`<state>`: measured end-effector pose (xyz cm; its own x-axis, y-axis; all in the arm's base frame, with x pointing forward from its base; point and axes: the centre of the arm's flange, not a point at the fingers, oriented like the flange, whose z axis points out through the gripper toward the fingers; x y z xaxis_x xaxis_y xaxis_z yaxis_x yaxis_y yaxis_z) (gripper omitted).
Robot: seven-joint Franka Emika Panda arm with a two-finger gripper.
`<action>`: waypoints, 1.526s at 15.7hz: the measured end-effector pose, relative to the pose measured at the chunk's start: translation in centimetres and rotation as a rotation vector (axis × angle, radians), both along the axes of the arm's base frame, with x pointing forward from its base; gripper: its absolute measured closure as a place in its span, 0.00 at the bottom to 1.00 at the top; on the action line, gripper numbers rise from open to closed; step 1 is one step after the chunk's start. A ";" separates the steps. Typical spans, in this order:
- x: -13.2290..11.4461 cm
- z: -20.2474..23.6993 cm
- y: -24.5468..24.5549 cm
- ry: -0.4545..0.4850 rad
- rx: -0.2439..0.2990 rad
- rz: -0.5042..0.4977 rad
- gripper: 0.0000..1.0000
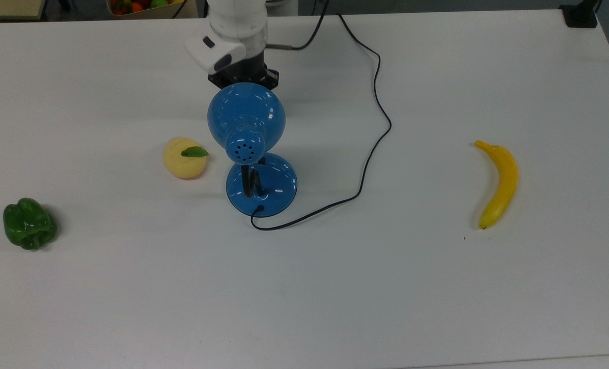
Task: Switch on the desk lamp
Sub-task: 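Move the gripper down beside the lamp toward the switch on the blue base, then press the switch on the lamp base with the gripper fingertips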
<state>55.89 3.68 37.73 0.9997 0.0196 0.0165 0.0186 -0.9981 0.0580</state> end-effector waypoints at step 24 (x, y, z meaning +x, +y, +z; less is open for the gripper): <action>4.4 -4.0 2.5 -0.260 0.013 0.073 0.99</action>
<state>60.24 6.22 33.72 0.9578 0.0892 0.2734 0.0764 -0.9954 0.0571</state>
